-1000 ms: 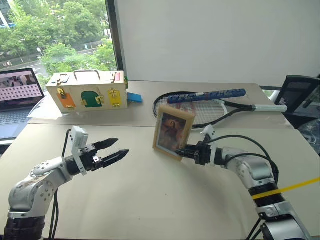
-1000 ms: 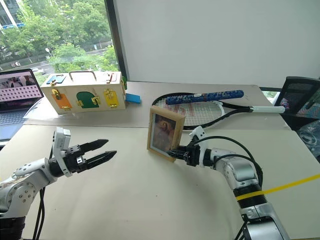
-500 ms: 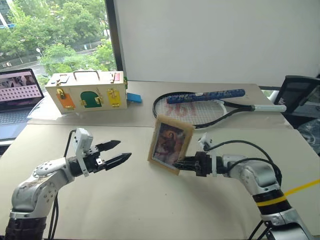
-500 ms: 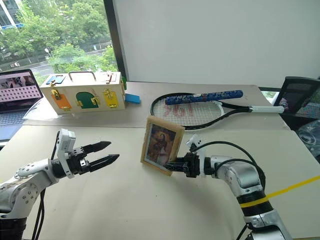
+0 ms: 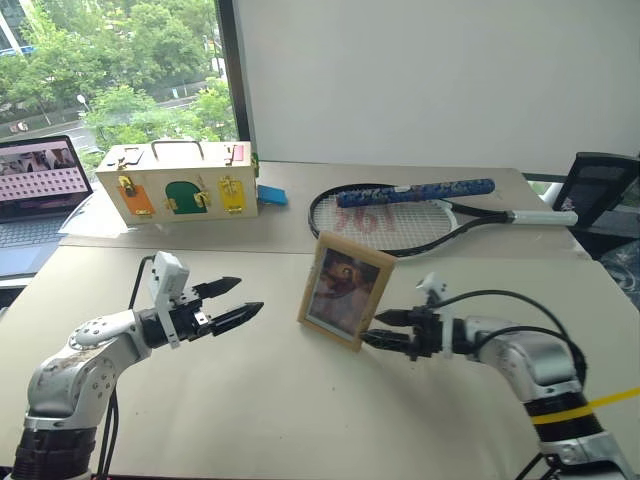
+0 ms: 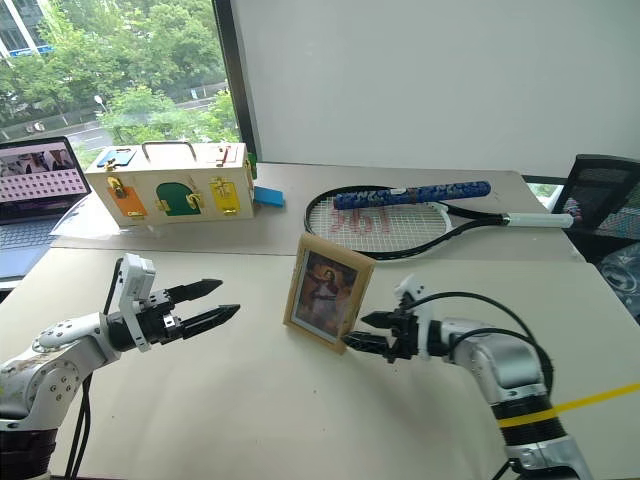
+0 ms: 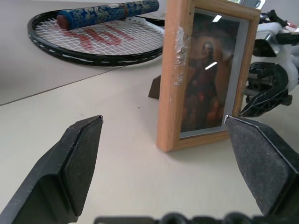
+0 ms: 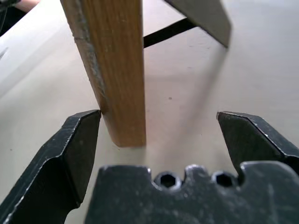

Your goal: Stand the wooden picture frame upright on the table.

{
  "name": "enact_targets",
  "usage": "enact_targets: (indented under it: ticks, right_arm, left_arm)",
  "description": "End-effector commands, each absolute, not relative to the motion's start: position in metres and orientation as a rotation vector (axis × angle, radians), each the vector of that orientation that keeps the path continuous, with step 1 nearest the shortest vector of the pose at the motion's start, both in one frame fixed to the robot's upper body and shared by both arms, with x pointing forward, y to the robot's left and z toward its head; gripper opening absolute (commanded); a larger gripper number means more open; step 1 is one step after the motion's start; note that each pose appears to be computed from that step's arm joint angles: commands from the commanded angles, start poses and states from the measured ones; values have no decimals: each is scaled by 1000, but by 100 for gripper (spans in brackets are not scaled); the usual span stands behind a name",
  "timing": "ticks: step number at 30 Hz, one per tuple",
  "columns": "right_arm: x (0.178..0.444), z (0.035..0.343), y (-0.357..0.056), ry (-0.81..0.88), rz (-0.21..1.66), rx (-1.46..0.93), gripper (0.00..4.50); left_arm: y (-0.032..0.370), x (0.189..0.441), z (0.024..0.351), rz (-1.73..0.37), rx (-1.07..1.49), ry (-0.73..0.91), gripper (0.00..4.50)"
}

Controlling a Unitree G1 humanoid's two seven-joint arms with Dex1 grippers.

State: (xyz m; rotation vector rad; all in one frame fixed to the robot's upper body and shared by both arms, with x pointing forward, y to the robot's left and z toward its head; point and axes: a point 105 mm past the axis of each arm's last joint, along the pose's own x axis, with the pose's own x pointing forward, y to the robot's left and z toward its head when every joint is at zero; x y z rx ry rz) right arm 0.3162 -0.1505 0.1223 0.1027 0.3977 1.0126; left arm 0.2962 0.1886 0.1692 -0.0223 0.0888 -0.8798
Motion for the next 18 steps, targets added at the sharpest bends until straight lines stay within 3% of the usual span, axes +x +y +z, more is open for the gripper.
enact_targets:
  ticks: [1, 7, 11, 18]
  right_arm:
    - [298, 149, -173, 333, 1021, 98, 444]
    - [264, 148, -178, 219, 1013, -148, 444]
    - [259, 159, -174, 80, 946, -234, 444]
    - [253, 158, -177, 30, 865, -239, 444]
  left_arm:
    - [195, 301, 172, -784, 66, 56, 450]
    - [200, 309, 154, -689, 178, 59, 450]
    - [191, 303, 145, -726, 193, 72, 450]
    - [187, 301, 141, -750, 182, 84, 450]
